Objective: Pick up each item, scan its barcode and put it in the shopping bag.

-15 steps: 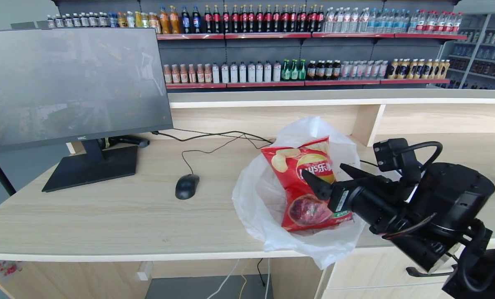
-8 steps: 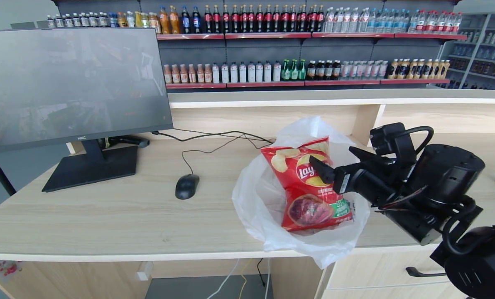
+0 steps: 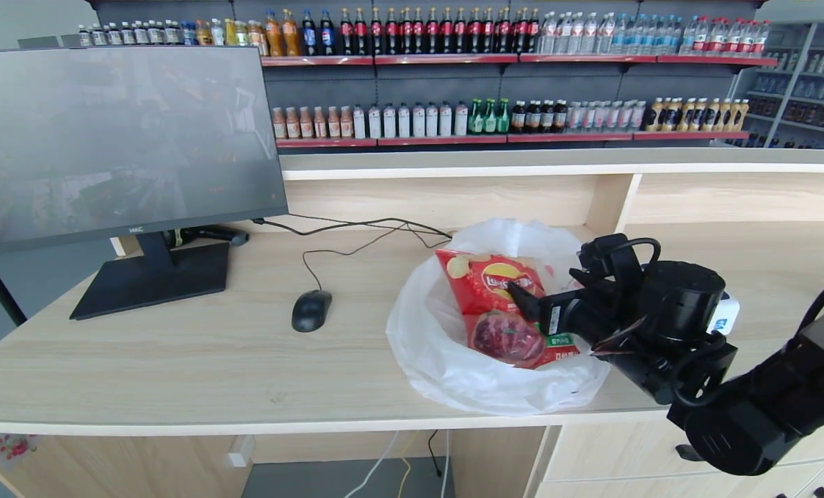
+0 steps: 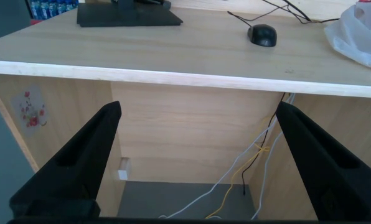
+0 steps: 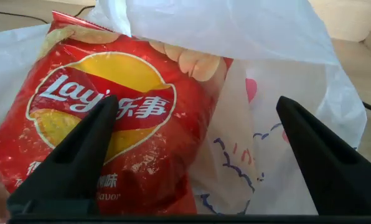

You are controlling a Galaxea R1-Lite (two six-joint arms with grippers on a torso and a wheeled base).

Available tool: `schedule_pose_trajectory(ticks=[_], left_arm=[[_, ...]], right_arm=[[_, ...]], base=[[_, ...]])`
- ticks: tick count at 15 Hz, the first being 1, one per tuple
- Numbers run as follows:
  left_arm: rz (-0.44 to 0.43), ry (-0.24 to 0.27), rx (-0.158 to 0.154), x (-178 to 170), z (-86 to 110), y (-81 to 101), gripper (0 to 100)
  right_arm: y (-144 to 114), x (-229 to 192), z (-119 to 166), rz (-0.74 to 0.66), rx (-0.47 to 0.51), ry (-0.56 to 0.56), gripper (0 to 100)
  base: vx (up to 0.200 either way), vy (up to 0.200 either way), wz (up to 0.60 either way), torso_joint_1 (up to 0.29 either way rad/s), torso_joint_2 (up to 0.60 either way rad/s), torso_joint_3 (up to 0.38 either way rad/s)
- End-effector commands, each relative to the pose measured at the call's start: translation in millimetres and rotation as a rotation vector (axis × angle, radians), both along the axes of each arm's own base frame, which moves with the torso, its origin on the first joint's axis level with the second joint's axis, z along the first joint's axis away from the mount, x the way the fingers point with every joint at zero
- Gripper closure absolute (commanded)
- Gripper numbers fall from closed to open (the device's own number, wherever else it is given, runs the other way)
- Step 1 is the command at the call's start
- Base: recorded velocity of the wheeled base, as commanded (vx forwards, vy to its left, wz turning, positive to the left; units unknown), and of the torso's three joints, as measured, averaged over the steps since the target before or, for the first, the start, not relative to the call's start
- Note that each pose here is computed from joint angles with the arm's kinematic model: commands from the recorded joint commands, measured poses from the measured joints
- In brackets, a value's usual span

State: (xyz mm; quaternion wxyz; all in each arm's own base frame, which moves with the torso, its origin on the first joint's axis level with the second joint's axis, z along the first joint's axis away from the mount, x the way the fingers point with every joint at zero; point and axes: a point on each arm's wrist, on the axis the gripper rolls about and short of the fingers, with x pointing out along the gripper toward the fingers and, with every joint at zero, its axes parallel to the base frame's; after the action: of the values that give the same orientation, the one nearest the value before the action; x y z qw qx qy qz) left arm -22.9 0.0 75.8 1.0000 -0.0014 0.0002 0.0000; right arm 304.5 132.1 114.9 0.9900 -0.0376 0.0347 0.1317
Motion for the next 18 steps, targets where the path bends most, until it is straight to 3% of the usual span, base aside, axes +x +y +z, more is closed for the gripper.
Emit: schedule_pose_trajectory(ticks=[1, 8, 18], left_arm=[[0.0, 0.0, 0.0, 0, 0.0, 0.0, 0], [0.0, 0.0, 0.0, 0, 0.0, 0.0, 0], [-0.002, 0.0, 0.006, 0, 0.0, 0.0, 0]], right_arm=[[0, 3, -4, -0.002, -0.005, 0.01, 0], [-14, -34, 44, 0.034, 0.06, -0.125, 0], [-24, -86, 50, 0.084, 0.073, -0.147, 0]], base=[[0.0, 0.0, 0.0, 0.0, 0.0, 0.0], [0.0, 0.0, 0.0, 0.0, 0.0, 0.0], [0.0, 0.0, 0.0, 0.0, 0.0, 0.0]])
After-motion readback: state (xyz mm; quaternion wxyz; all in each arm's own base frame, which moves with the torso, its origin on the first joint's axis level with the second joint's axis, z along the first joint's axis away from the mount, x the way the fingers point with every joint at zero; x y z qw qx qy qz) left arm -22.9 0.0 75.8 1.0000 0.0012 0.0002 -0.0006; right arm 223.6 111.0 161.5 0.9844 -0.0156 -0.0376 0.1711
